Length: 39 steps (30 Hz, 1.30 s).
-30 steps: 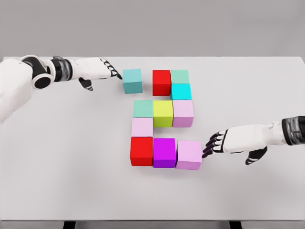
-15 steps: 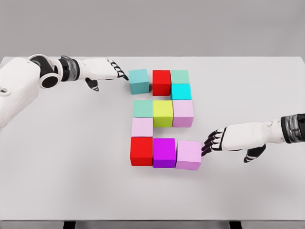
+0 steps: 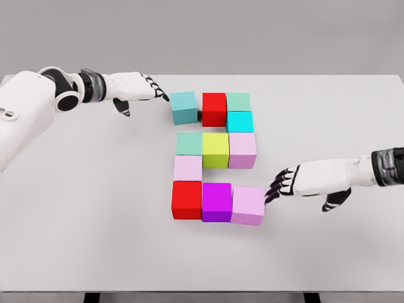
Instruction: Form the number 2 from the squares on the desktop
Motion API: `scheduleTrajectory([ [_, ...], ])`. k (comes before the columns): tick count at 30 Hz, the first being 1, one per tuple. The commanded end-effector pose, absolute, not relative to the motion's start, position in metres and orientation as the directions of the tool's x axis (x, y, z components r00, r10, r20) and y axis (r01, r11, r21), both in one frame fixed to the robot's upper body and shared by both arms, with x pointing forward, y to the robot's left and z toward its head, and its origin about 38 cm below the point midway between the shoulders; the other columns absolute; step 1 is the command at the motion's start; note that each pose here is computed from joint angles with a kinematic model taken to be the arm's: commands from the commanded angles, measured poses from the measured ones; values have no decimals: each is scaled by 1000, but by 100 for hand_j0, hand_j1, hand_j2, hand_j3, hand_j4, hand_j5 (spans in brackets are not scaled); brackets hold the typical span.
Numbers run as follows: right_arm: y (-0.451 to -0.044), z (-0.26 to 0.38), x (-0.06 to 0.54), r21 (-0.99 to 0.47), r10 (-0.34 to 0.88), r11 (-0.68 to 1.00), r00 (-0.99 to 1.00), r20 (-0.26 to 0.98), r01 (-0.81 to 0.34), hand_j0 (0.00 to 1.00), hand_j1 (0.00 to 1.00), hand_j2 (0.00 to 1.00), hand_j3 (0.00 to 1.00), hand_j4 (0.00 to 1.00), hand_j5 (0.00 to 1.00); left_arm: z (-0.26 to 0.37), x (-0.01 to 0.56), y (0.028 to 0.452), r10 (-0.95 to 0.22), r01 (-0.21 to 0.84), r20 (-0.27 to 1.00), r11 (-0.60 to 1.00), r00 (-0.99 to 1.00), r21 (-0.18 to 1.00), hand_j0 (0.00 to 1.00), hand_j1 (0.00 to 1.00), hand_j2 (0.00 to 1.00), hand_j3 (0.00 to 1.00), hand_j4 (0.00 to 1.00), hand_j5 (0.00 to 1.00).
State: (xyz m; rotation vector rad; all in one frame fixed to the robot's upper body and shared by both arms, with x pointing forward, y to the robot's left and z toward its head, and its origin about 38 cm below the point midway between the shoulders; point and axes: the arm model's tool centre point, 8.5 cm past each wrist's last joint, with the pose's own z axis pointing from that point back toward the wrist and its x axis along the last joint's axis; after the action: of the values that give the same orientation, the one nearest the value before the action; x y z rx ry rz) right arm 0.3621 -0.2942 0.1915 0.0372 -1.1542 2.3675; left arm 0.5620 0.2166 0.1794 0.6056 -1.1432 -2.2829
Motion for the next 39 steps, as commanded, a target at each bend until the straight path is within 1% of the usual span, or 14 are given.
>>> scheduleTrajectory([
  [1, -304, 198, 371, -742, 460, -495, -861, 219, -453, 100, 100, 100, 100, 100, 100, 180, 563, 215, -622, 245, -153, -506, -768, 827, 94, 94, 94, 94, 94, 94],
  [5, -333, 246, 398, -830, 552, -392, -823, 131, -396, 100, 100, 100, 100, 100, 100, 180, 563, 211, -617, 241, -153, -507, -772, 828, 94, 94, 94, 94, 94, 94],
  [6, -341, 264, 403, -877, 580, -306, -803, 137, -371, 100, 100, 100, 100, 100, 100, 180, 563, 207, -614, 239, -150, -505, -775, 830, 94, 94, 94, 94, 94, 94],
  [9, -376, 290, 404, -934, 642, -66, -731, 229, -350, 100, 100, 100, 100, 100, 100, 180, 563, 206, -613, 238, -149, -503, -775, 831, 94, 94, 94, 94, 94, 94],
  [11, -385, 287, 401, -933, 638, 64, -704, 312, -355, 100, 100, 100, 100, 100, 100, 180, 563, 204, -611, 237, -149, -504, -777, 831, 94, 94, 94, 94, 94, 94],
  [13, -384, 251, 410, -896, 616, 229, -657, 436, -380, 100, 100, 100, 100, 100, 100, 180, 563, 203, -610, 237, -147, -502, -778, 832, 94, 94, 94, 94, 94, 94],
  [17, -377, 211, 402, -826, 556, 419, -612, 562, -377, 100, 100, 100, 100, 100, 100, 180, 563, 202, -609, 236, -148, -503, -779, 831, 95, 95, 95, 95, 95, 95],
  [19, -367, 183, 400, -778, 525, 487, -578, 625, -398, 100, 100, 100, 100, 100, 100, 180, 563, 202, -610, 236, -147, -502, -779, 832, 95, 95, 95, 95, 95, 95],
  [23, -374, 151, 395, -721, 519, 547, -503, 691, -425, 100, 100, 100, 100, 100, 100, 179, 562, 199, -606, 234, -145, -501, -782, 833, 95, 95, 95, 95, 95, 95],
  [30, -397, 134, 393, -697, 548, 581, -432, 716, -420, 100, 100, 100, 100, 100, 100, 182, 566, 206, -622, 242, -150, -499, -769, 832, 95, 95, 95, 95, 95, 95],
  [33, -405, 127, 393, -689, 560, 590, -401, 725, -422, 100, 100, 100, 100, 100, 100, 192, 569, 229, -654, 250, -160, -487, -740, 837, 100, 100, 100, 100, 100, 100],
  [35, -415, 132, 393, -695, 571, 600, -396, 719, -397, 100, 100, 100, 100, 100, 100, 203, 567, 282, -706, 274, -184, -483, -684, 832, 100, 100, 100, 100, 100, 100],
  [37, -415, 133, 393, -696, 572, 600, -396, 718, -395, 100, 100, 100, 100, 100, 100, 211, 561, 313, -725, 276, -204, -484, -658, 830, 100, 100, 100, 100, 100, 100],
  [39, -415, 132, 393, -696, 573, 597, -396, 718, -398, 100, 100, 100, 100, 100, 100, 212, 545, 362, -754, 309, -231, -500, -615, 809, 100, 100, 100, 100, 100, 100],
])
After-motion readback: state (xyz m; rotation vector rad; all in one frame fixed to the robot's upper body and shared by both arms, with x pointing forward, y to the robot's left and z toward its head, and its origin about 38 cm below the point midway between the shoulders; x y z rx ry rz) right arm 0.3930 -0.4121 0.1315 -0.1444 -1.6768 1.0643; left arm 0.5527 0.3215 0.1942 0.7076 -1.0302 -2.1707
